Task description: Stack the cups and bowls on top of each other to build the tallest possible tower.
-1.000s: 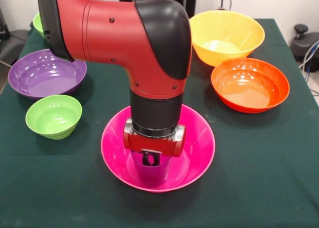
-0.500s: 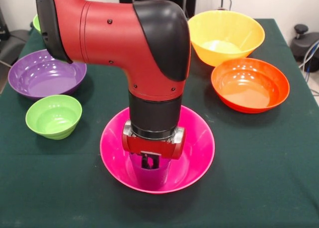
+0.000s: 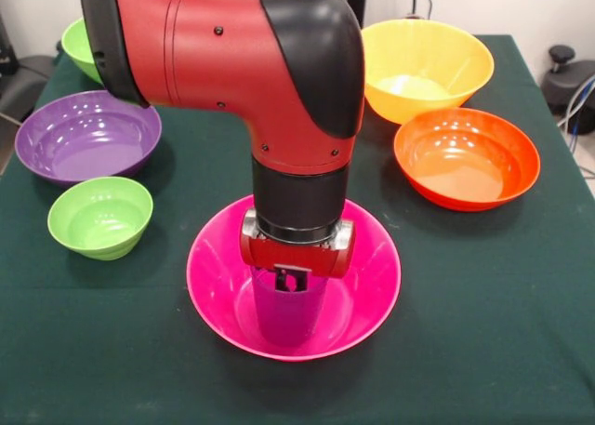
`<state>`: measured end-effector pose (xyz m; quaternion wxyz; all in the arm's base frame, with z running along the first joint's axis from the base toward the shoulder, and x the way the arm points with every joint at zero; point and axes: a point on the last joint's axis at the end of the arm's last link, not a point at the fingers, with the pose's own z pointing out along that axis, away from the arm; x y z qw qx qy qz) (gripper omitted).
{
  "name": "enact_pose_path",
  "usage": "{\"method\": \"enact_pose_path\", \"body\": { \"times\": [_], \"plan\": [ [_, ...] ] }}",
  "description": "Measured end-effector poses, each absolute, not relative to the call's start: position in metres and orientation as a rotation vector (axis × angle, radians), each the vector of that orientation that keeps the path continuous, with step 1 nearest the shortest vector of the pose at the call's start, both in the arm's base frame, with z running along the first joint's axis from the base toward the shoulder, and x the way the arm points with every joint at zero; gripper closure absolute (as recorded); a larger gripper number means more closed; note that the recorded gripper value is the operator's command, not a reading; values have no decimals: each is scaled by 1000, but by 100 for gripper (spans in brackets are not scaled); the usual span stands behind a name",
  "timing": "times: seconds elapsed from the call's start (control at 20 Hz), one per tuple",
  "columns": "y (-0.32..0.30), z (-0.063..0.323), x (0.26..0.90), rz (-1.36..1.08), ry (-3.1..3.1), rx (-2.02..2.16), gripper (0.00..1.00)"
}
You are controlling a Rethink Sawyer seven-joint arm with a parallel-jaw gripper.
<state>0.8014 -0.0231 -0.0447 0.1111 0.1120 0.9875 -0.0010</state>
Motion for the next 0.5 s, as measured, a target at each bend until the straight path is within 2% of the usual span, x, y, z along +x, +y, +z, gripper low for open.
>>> {"method": "enact_pose_path", "body": {
  "times": [0.5],
  "plan": [
    [-14, -46, 794, 0, 2919, 313, 100]
  ]
}}
